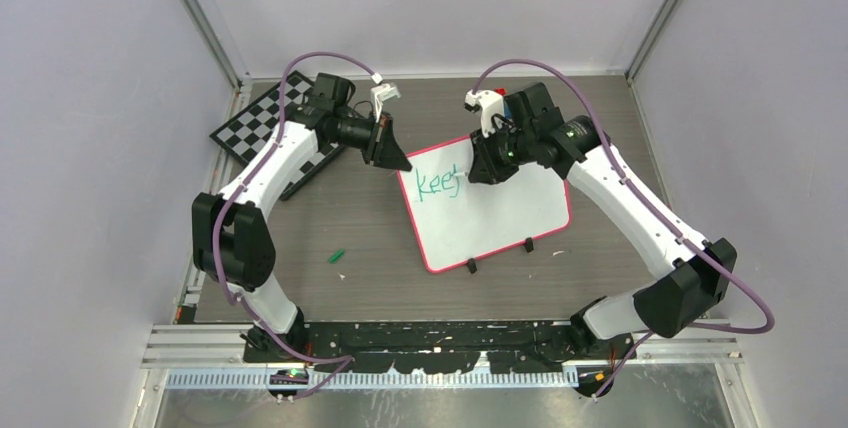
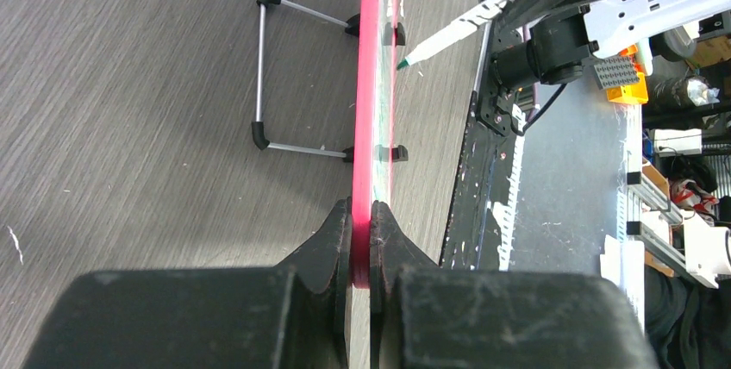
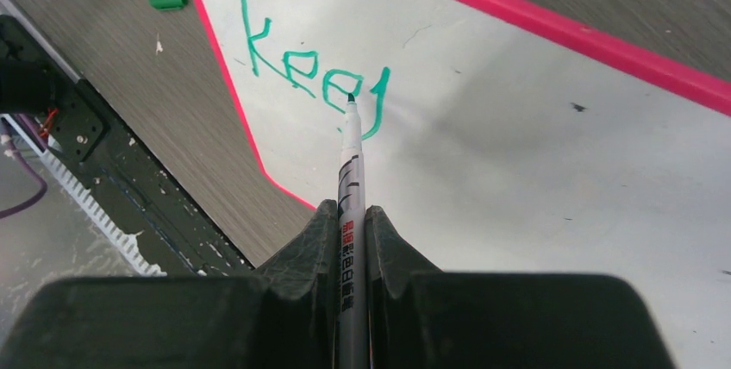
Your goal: Write a sentence on the whiteboard
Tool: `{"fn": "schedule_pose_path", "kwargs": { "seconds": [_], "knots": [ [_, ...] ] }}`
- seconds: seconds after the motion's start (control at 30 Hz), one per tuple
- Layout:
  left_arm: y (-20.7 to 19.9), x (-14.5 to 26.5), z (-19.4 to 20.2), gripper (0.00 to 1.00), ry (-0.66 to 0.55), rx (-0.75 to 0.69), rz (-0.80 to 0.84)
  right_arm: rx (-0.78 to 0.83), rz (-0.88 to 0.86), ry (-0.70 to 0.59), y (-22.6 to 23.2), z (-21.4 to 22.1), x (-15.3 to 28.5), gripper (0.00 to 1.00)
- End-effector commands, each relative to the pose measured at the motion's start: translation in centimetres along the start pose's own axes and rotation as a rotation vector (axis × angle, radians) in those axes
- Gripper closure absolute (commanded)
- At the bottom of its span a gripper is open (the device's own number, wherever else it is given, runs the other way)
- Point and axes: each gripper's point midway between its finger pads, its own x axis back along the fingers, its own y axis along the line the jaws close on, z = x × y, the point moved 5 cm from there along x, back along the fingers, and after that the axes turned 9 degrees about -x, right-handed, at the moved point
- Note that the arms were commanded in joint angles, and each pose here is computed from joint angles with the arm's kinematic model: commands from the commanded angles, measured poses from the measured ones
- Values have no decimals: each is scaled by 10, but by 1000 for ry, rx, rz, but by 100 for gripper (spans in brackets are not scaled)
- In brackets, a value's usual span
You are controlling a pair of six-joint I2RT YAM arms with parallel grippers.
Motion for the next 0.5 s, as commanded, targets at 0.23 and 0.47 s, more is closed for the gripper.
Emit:
{"fn": "schedule_pose_path", "kwargs": {
  "seconds": [0.23,0.47],
  "knots": [
    [-16,-3,9,100,28,-26,34,23,76,-73,-11,-18,10,100],
    [-15,-3,9,100,29,-24,32,4,94,-82,-18,-20,11,100]
  ]
}}
